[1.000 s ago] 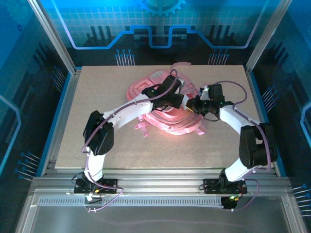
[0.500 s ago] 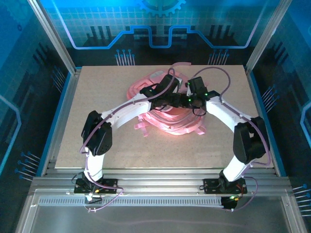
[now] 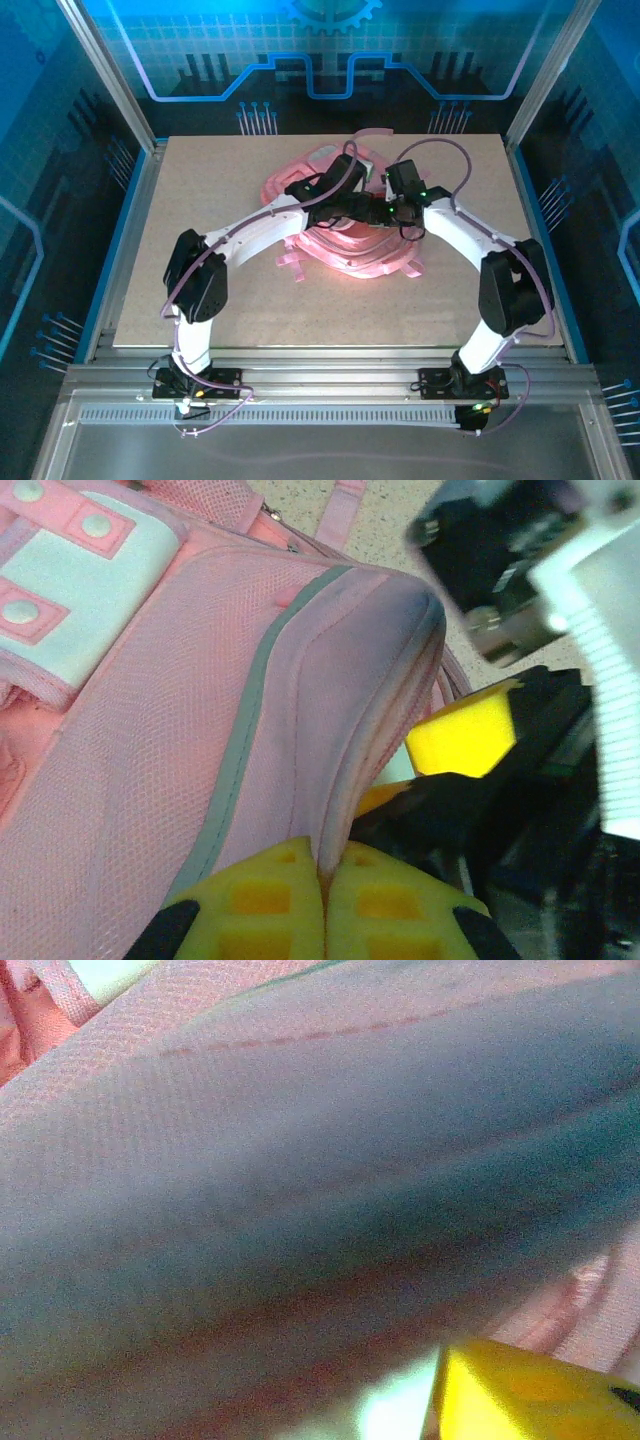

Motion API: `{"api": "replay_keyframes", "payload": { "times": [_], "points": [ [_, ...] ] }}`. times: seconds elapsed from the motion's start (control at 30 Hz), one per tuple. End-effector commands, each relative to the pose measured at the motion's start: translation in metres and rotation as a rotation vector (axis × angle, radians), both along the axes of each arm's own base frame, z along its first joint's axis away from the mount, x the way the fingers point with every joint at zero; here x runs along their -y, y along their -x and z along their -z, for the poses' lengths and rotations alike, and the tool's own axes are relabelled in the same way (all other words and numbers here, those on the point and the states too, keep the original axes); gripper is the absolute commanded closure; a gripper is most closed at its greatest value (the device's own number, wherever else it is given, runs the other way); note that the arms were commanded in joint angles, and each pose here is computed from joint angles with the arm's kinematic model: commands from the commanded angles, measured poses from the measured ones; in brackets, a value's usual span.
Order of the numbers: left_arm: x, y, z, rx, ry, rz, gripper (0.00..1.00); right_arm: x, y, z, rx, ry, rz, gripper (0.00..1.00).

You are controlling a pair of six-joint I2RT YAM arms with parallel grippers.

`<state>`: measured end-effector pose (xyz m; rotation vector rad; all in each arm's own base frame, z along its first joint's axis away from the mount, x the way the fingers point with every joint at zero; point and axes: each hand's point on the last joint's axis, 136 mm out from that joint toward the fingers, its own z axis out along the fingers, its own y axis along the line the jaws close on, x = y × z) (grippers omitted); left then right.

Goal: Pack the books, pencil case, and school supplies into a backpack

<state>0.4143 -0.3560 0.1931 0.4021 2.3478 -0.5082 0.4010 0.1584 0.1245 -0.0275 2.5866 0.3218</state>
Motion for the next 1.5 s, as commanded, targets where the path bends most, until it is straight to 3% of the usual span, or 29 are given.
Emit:
{"api": "replay_keyframes", "payload": {
  "times": [0.0, 0.1, 0.27, 0.53, 0.93, 0.97, 1.17, 1.2, 1.27, 1.47],
  "points": [
    [-0.001, 0.0, -0.044, 0.066, 0.103, -0.01, 1.0, 0.003, 0.005, -0.009, 0.003, -0.053, -0.011, 0.38],
    [-0.001, 0.0, -0.044, 0.065, 0.106, -0.011, 1.0, -0.006, 0.004, -0.007, -0.019, -0.17, -0.035, 0.41],
    [-0.003, 0.002, -0.045, 0.065, 0.11, -0.013, 1.0, -0.023, 0.005, -0.001, -0.053, -0.283, -0.065, 0.59],
    [-0.001, 0.004, -0.041, 0.049, 0.126, -0.013, 1.0, -0.066, 0.007, -0.025, -0.042, -0.569, -0.197, 0.59],
    [-0.001, 0.003, -0.027, 0.021, 0.148, -0.041, 0.97, 0.004, 0.04, -0.048, 0.012, -0.447, -0.078, 0.46],
    [0.0, 0.003, -0.026, 0.018, 0.152, -0.045, 0.93, 0.011, 0.046, -0.049, 0.011, -0.426, -0.062, 0.45],
    [-0.012, 0.005, -0.035, 0.008, 0.2, -0.098, 0.37, 0.037, 0.067, -0.045, -0.01, -0.351, 0.054, 0.32],
    [-0.018, 0.005, -0.038, 0.01, 0.215, -0.114, 0.32, 0.04, 0.069, -0.041, -0.016, -0.347, 0.079, 0.29],
    [-0.033, 0.005, -0.038, 0.001, 0.244, -0.155, 0.27, 0.045, 0.069, -0.037, -0.018, -0.352, 0.12, 0.26],
    [-0.094, 0.004, -0.003, -0.09, 0.34, -0.36, 0.28, 0.047, 0.065, -0.007, -0.073, -0.436, 0.222, 0.16]
  ]
}}
